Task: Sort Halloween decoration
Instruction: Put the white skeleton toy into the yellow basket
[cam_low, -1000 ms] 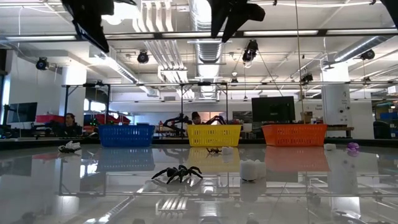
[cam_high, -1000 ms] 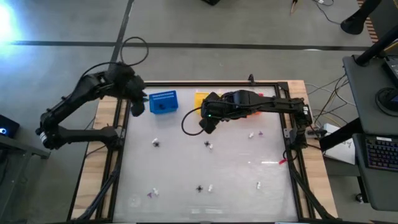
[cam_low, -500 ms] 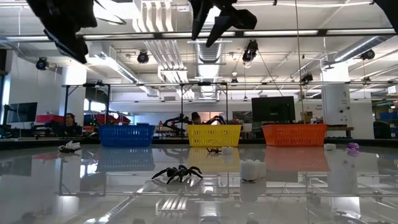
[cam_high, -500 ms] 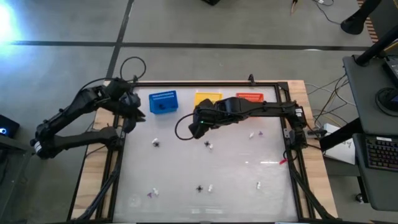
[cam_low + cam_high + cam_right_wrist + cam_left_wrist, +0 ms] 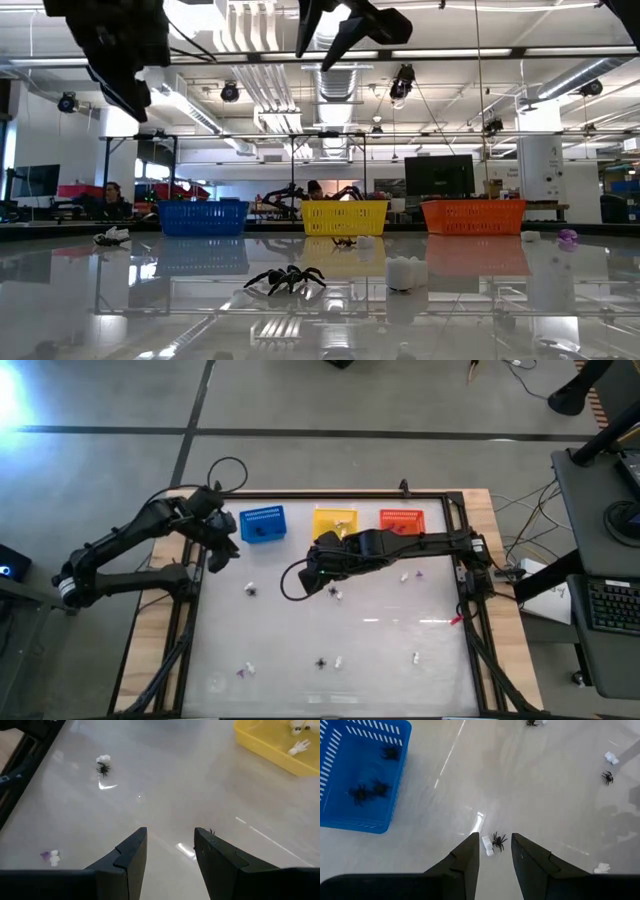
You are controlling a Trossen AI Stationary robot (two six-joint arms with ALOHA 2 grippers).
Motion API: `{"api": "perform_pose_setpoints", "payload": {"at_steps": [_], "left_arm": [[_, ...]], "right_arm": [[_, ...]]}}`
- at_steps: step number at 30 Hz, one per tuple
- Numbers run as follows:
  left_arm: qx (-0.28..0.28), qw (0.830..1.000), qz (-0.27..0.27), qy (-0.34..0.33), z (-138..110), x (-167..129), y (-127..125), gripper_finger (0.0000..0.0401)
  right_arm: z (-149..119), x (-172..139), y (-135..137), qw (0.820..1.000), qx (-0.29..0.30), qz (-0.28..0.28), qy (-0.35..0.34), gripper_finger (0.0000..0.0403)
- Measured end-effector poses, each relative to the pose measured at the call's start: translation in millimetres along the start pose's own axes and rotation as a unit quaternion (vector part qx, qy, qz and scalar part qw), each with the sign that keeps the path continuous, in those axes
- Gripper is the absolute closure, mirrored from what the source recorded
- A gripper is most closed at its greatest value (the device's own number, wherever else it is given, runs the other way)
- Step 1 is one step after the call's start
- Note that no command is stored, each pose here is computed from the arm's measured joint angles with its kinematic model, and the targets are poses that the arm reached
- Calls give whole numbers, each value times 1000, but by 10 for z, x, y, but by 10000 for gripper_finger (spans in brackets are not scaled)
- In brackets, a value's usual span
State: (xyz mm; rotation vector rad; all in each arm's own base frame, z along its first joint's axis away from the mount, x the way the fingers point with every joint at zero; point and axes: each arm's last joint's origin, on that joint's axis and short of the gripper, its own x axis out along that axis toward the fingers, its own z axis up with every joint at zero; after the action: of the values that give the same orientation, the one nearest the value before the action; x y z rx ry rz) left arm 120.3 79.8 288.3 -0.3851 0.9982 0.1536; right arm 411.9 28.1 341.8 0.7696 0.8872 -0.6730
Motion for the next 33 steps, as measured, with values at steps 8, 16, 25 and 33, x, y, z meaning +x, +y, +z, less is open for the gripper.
{"api": "perform_pose_setpoints", "payload": {"at_steps": [8,16,25,33], "left_arm": [[-6,1000,-8,20,38,84,35,305],[8,999,-26,37,19,217,-36,305],[45,997,-3,64,-2,372,-200,305],[57,993,39,93,24,491,-255,305]], "right_arm": [[-4,-4,21,1000,-9,8,-3,248],[-4,-4,21,999,-32,9,-1,248],[-5,-4,20,999,-40,9,-1,248],[-5,-4,20,999,-40,9,-1,248]]}}
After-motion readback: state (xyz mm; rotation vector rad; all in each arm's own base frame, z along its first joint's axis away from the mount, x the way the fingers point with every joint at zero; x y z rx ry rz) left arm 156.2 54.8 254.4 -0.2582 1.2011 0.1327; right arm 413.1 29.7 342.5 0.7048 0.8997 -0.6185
